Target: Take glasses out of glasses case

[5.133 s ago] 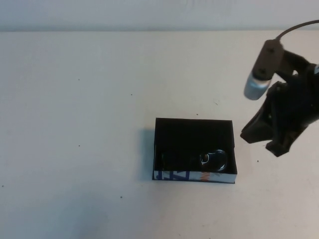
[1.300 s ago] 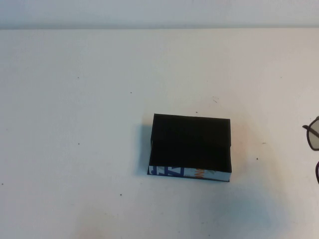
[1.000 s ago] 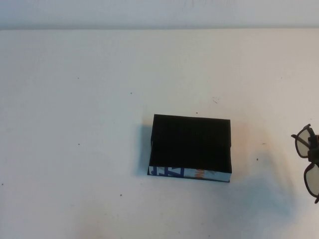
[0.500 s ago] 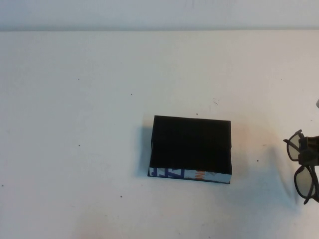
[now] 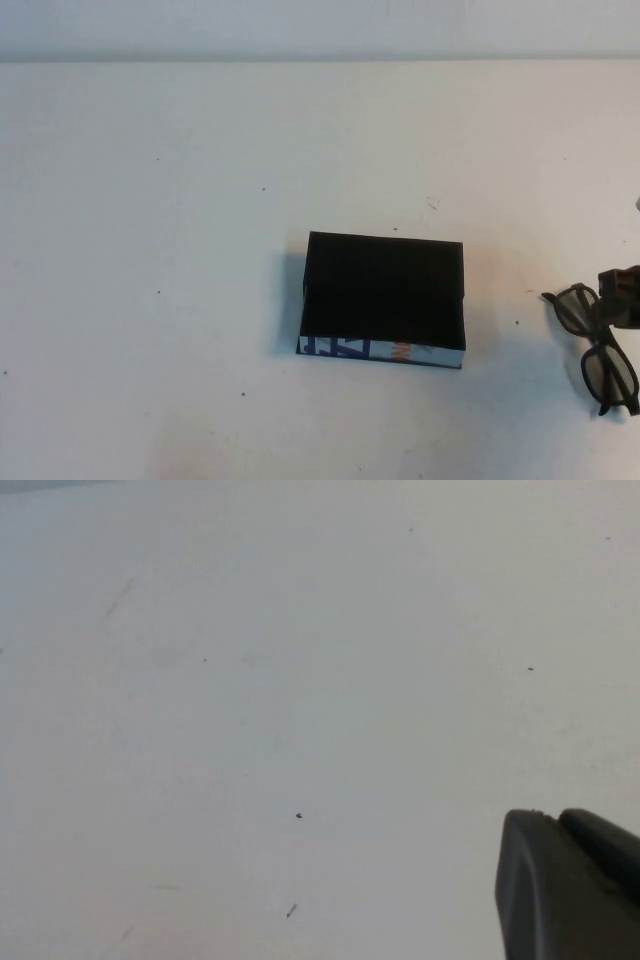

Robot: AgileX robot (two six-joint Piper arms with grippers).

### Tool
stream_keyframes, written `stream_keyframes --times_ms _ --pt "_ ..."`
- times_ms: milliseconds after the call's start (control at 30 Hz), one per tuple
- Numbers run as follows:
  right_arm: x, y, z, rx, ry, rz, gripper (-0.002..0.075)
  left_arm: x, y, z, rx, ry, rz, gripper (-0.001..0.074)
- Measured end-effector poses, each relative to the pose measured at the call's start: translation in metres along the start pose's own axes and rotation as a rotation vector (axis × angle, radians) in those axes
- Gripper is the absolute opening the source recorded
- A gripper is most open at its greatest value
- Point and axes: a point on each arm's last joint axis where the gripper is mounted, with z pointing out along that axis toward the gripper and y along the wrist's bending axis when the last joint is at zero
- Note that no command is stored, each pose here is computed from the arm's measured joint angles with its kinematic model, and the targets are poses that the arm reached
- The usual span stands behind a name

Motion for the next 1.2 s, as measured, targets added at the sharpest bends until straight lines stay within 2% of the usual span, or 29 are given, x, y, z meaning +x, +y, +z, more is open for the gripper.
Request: stream_keyframes --times_ms 67,167,233,333,533,633,767,967,1100,1200 --pt "-0.001 0.003 -0.004 -0.013 -0.02 0.013 0.0178 0.0 0.0 0.0 0.0 0.0 0.0 -0.0004" --pt "-0.004 0.013 -0.024 -0.037 -0.099 0.001 0.0123 0.0 0.0 0.0 0.0 0.0 0.0 -0.0004" --pt "-0.004 0.023 -0.048 -0.048 -0.183 -0.053 0.006 0.0 0.0 0.0 0.0 0.0 0.0 -0.0004" --pt "0.003 0.041 -0.091 -0.052 -0.329 -0.168 0.0006 0.0 0.0 0.0 0.0 0.0 0.0 -0.0005" --pt "0.042 0.075 -0.177 -0.045 -0.643 -0.393 -0.0015 0.0 0.0 0.0 0.0 0.0 0.0 -0.0004" --pt "0.067 0.085 -0.205 -0.032 -0.754 -0.467 -0.0016 0.0 0.0 0.0 0.0 0.0 0.0 -0.0004" --pt "0.09 0.09 -0.217 -0.04 -0.792 -0.509 -0.0015 0.0 0.0 0.0 0.0 0.0 0.0 -0.0004" --pt "0.115 0.097 -0.215 -0.127 -0.685 -0.56 -0.0016 0.0 0.0 0.0 0.0 0.0 0.0 -0.0004" --pt "0.122 0.091 -0.206 -0.097 -0.607 -0.56 -0.0016 0.0 0.0 0.0 0.0 0.0 0.0 -0.0005" --pt "0.123 0.084 -0.197 -0.071 -0.629 -0.542 -0.0016 0.0 0.0 0.0 0.0 0.0 0.0 -0.0004"
